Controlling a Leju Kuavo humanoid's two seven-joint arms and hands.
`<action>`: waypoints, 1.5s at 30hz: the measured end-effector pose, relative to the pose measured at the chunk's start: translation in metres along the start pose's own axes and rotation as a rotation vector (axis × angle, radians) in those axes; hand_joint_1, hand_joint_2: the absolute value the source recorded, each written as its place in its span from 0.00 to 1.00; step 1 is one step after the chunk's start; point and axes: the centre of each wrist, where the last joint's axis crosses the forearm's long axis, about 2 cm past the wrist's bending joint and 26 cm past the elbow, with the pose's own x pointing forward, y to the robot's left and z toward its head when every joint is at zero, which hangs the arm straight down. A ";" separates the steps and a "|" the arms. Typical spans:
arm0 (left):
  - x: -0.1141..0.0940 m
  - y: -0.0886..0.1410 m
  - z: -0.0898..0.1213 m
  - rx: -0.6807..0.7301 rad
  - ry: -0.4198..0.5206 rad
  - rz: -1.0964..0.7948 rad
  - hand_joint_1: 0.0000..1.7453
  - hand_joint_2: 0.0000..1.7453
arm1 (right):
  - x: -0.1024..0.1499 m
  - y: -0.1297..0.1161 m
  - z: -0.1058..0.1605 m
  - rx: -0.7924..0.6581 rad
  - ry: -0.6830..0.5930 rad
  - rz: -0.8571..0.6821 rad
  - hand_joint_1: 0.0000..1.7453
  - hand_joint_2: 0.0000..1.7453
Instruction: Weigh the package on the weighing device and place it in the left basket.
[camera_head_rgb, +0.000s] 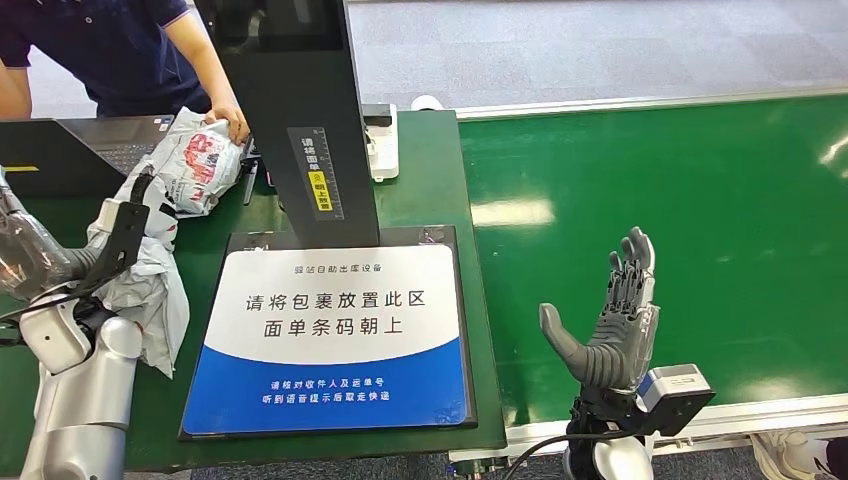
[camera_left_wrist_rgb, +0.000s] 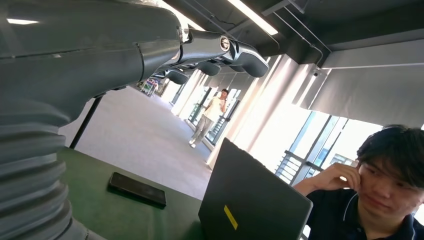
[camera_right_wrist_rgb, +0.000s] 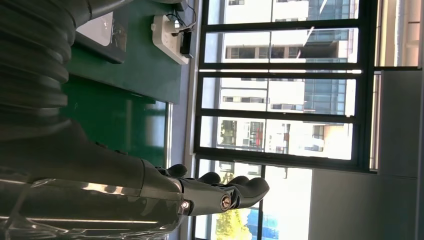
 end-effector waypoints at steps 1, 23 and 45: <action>0.001 0.000 0.000 0.000 0.000 0.000 0.00 1.00 | 0.000 0.000 0.000 -0.001 0.000 0.000 0.00 1.00; 0.005 -0.001 0.001 -0.002 0.008 0.002 0.00 1.00 | 0.000 0.001 0.000 0.003 0.001 -0.003 0.00 1.00; 0.139 0.067 0.085 0.045 -0.469 0.609 0.00 1.00 | 0.006 -0.002 0.008 0.042 0.015 -0.008 0.00 1.00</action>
